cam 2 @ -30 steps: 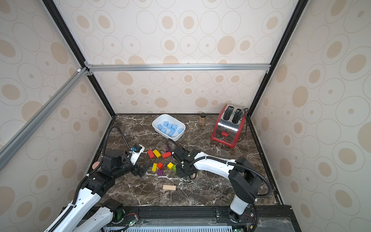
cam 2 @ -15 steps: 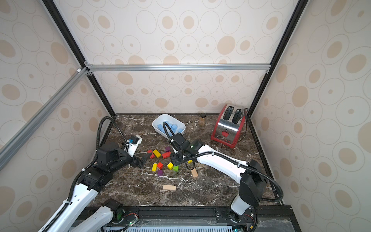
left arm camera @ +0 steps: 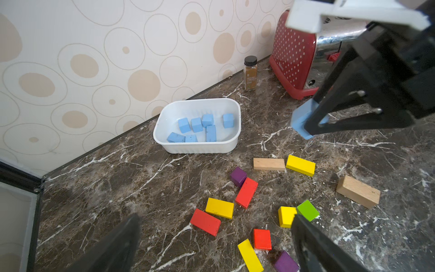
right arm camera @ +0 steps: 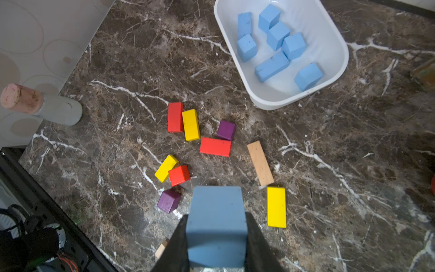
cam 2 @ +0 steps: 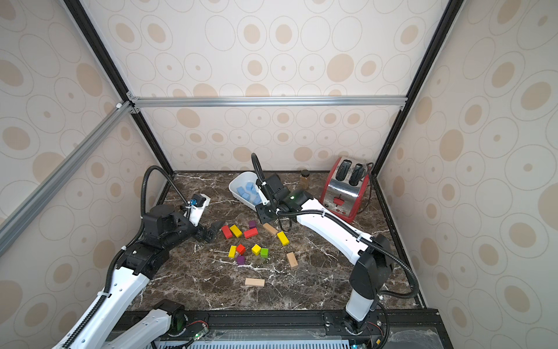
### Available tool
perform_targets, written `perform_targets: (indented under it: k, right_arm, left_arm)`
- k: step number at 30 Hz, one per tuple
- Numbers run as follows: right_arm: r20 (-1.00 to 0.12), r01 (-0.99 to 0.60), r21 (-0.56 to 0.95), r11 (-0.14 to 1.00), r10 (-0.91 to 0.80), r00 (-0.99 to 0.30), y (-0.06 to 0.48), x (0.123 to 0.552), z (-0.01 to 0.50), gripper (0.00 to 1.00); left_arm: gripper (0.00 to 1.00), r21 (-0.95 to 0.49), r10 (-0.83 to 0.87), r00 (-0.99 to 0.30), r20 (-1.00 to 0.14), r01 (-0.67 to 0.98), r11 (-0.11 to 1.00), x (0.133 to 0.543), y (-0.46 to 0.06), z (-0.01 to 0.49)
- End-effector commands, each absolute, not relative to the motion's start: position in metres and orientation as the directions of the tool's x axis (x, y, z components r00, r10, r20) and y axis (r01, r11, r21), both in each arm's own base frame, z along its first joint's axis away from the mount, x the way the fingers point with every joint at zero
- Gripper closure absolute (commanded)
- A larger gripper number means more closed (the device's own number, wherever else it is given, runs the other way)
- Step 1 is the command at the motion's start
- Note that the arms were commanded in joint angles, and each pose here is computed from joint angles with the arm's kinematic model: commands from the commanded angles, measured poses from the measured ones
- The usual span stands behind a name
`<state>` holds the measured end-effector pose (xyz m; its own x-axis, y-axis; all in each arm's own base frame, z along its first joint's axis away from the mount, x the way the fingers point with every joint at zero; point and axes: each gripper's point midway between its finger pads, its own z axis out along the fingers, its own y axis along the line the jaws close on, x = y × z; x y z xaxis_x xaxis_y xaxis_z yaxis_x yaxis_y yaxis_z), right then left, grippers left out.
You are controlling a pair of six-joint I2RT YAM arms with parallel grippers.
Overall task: Pick out the blue building blocks
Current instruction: Place the building block in the storage box.
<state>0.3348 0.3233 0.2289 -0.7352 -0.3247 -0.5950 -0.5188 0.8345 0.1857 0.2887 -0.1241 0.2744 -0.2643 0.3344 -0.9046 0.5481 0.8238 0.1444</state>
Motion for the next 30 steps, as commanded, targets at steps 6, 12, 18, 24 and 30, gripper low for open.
perform_targets:
  k: [6,12,18,24,30]
  right_arm:
    - [-0.580,-0.543,0.114,0.832,-0.388,-0.716,0.326,0.377,0.220,1.00]
    - [-0.571,-0.543,0.081,0.836,-0.408,-0.712,0.330,0.410,0.206,1.00]
    - [-0.545,-0.553,0.008,0.833,-0.460,-0.701,0.331,0.439,0.187,1.00]
    - [-0.551,-0.547,-0.033,0.837,-0.472,-0.689,0.333,0.467,0.175,1.00]
    - [-0.537,-0.532,-0.093,0.842,-0.492,-0.685,0.330,0.488,0.152,1.00]
  left_arm:
    - [0.01,0.175,0.322,-0.202,-0.925,0.526,0.832,0.307,-0.124,0.298]
    - [0.01,0.174,0.329,-0.230,-0.916,0.512,0.841,0.320,-0.122,0.288]
    - [0.01,0.163,0.328,-0.253,-0.910,0.510,0.845,0.335,-0.123,0.273]
    - [0.01,0.137,0.317,-0.281,-0.906,0.512,0.848,0.345,-0.122,0.257]
    - [0.01,0.120,0.309,-0.306,-0.900,0.509,0.853,0.352,-0.118,0.244]
